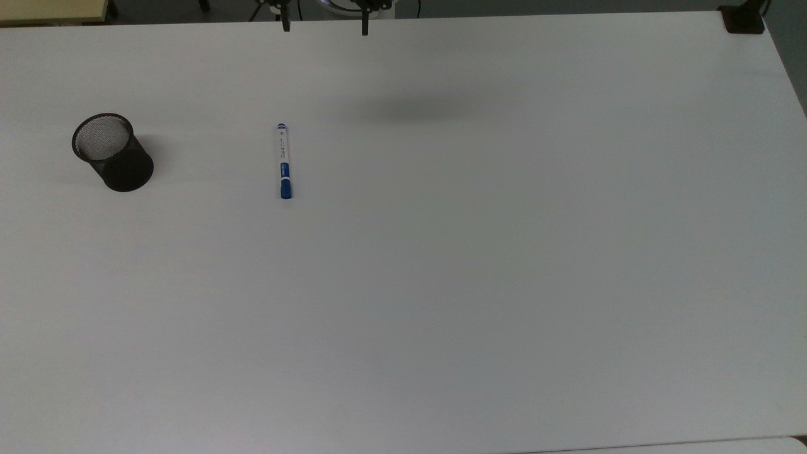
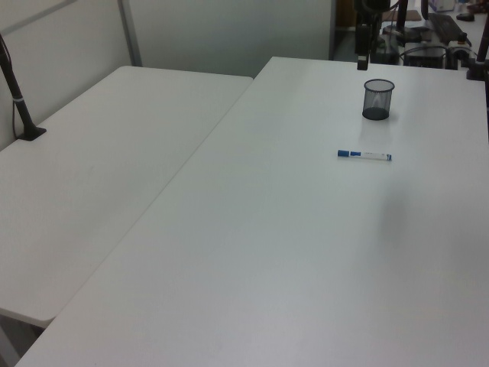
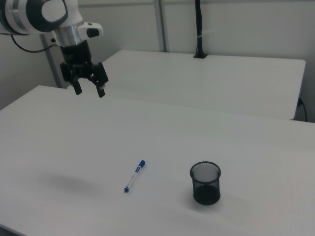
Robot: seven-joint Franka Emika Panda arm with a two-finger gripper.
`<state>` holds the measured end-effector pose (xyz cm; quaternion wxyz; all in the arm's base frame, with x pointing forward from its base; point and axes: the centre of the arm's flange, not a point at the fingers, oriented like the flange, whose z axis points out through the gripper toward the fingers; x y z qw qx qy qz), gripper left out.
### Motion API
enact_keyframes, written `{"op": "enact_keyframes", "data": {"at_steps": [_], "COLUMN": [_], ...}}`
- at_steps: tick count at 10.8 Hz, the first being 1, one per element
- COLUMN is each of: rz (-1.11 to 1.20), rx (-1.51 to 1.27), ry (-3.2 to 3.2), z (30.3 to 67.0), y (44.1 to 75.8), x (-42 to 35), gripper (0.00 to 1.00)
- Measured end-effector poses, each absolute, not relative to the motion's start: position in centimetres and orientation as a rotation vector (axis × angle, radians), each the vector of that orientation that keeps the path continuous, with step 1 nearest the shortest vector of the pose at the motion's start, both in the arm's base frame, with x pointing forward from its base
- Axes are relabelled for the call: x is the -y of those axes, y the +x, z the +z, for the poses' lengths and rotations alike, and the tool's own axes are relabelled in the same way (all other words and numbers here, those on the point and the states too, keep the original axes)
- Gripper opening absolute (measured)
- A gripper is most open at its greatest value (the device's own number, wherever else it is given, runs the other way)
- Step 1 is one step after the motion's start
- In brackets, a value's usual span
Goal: Insert the marker
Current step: 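Move the open gripper down over the blue-capped white marker, then close the gripper on the marker near its blue cap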
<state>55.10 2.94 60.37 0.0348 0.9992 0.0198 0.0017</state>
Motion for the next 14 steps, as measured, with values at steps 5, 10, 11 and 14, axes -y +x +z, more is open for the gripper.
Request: {"op": "enact_keyframes", "data": {"at_steps": [5,10,11,14], "rz": [-0.023,-0.117,-0.145,-0.198], "rx": [-0.154,-0.142,-0.14,-0.121], "ry": [3.071,3.085,3.087,3.088], "z": [54.2,44.3,42.1,37.0], "y": [56.6,60.4,61.0,62.1], "x": [0.6,2.2,2.5,3.7], "gripper": [1.0,1.0,0.97,0.88]}}
